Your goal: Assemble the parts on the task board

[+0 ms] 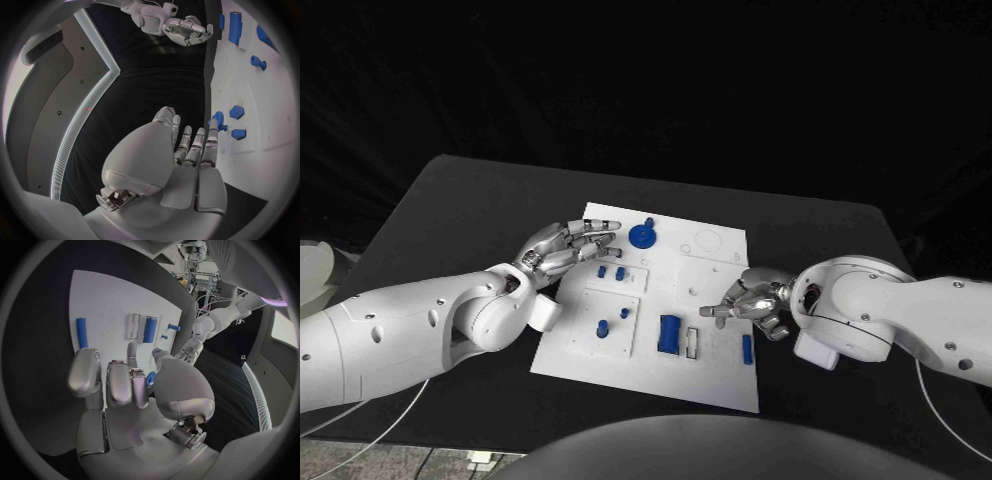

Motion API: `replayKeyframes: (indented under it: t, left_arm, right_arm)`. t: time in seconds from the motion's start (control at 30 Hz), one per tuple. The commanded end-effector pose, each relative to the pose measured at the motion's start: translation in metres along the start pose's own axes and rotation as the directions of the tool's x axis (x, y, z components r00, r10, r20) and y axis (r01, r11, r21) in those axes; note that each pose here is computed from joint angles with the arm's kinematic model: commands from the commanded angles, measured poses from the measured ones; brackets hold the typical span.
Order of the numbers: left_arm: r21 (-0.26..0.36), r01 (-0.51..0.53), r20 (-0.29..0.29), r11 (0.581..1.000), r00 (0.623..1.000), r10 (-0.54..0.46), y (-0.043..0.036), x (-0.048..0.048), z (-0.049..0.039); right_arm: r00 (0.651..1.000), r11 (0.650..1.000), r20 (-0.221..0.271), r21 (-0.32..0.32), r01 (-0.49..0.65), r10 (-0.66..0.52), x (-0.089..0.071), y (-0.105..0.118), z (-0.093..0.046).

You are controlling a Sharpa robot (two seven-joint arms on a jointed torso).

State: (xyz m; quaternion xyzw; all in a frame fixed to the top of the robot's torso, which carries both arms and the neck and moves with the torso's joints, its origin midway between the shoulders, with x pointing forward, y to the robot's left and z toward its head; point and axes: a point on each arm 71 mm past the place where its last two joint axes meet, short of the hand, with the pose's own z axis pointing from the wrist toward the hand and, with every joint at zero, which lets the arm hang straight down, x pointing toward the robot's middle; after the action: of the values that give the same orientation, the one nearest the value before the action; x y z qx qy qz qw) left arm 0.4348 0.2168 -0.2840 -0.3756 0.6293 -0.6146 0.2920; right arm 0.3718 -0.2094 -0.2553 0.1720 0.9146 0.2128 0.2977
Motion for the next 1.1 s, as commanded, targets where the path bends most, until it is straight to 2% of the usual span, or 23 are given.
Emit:
replayKeyframes:
  t: [0.03, 0.27, 0.47, 0.7, 1.1]
  left_arm:
    - [0.009, 0.007, -0.011, 1.0, 1.0, -0.007, -0.0008, 0.0016, 0.0001]
    - [0.008, 0.008, -0.012, 1.0, 1.0, -0.008, -0.0007, 0.0022, 0.0003]
    - [0.007, 0.009, -0.014, 1.0, 1.0, -0.009, -0.0006, 0.0024, 0.0005]
    - [0.007, 0.009, -0.014, 1.0, 1.0, -0.009, -0.0003, 0.0023, 0.0006]
    - [0.002, 0.008, -0.012, 1.0, 1.0, -0.008, 0.0005, 0.0012, 0.0003]
  right_arm:
    - [0.99, 0.988, 0.01, 0.055, 0.142, -0.143, -0.006, -0.013, -0.002]
    - [0.976, 0.969, 0.018, 0.123, 0.213, -0.217, -0.011, -0.035, -0.004]
    - [0.962, 0.953, 0.032, 0.148, 0.263, -0.271, -0.012, -0.043, -0.003]
    - [0.947, 0.938, 0.041, 0.16, 0.308, -0.318, -0.009, -0.047, -0.001]
    - [0.946, 0.937, 0.03, 0.153, 0.314, -0.322, 0.0, -0.046, 0.004]
